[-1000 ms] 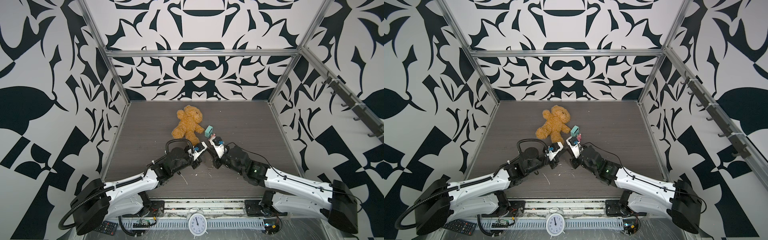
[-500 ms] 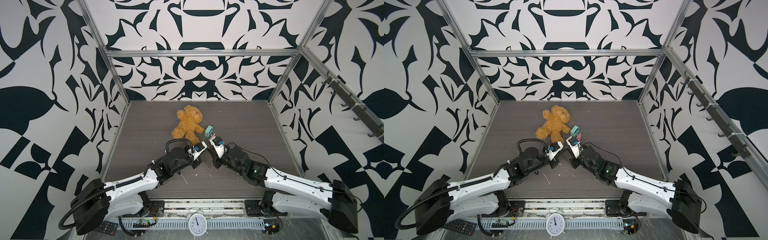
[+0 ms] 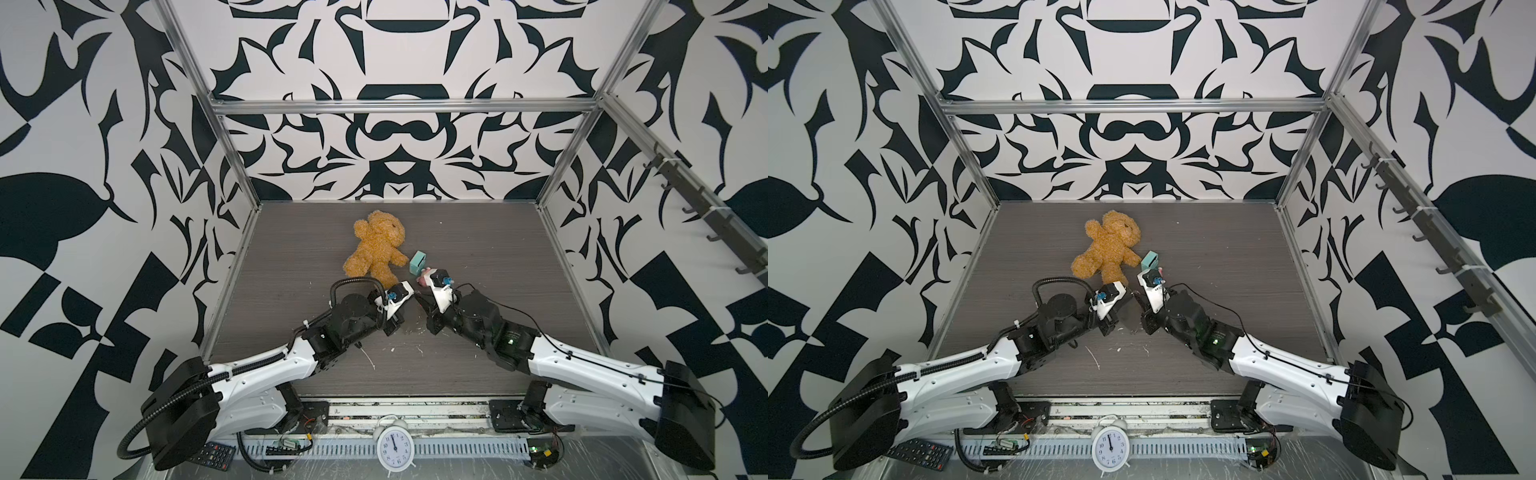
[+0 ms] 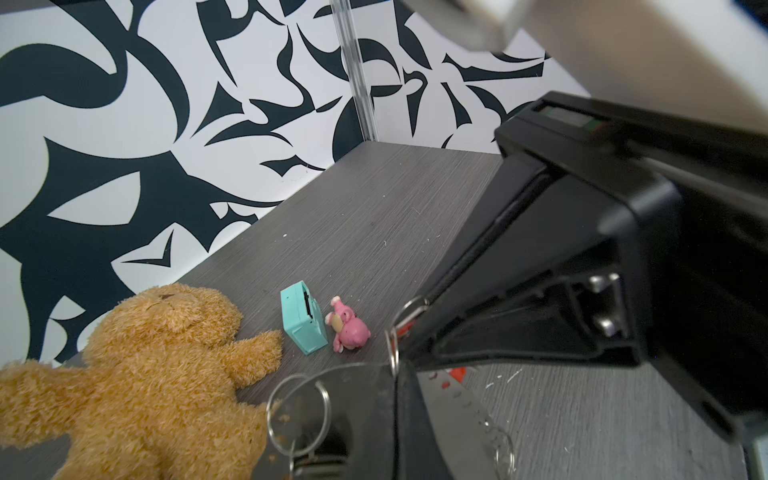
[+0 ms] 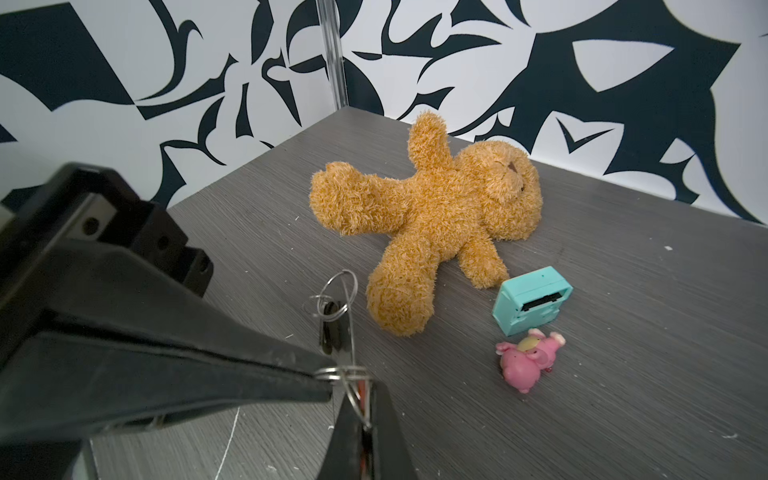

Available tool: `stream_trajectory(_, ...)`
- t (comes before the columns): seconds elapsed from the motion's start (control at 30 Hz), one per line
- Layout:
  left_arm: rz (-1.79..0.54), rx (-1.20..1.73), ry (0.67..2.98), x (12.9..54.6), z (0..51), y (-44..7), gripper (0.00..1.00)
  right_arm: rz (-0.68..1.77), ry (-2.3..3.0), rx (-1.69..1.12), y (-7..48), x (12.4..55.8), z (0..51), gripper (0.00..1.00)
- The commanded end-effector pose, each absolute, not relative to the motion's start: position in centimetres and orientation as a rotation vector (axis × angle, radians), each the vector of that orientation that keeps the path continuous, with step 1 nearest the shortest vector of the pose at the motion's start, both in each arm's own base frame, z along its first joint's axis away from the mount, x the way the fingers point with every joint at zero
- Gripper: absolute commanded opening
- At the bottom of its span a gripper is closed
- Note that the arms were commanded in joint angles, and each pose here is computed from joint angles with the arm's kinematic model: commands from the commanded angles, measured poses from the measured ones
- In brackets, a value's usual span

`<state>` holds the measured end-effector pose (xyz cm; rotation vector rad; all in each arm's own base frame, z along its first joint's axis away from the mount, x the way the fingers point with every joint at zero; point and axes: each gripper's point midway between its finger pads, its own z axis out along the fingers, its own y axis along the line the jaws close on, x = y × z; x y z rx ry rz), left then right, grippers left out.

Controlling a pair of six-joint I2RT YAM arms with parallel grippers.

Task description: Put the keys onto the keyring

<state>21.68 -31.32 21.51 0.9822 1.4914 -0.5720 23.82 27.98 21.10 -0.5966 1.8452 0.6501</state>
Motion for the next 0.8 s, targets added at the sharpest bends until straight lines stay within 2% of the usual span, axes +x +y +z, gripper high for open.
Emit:
stream_trajectory(0.0,-0.584,0.967,1.451,21.5,22.5,-31.3,0.00,0.593,1.869,-0.404,25.5,26.6,21.4,0.00)
stream_trajectory(0.63,-0.591,0.969,1.448,21.5,22.5,-31.3,0.00,0.703,1.841,-0.498,26.8,25.7,22.1,0.00)
stream_trajectory(0.77,-0.589,0.965,1.450,21.5,22.5,-31.3,0.16,0.703,1.823,-0.509,26.7,25.4,22.5,0.00)
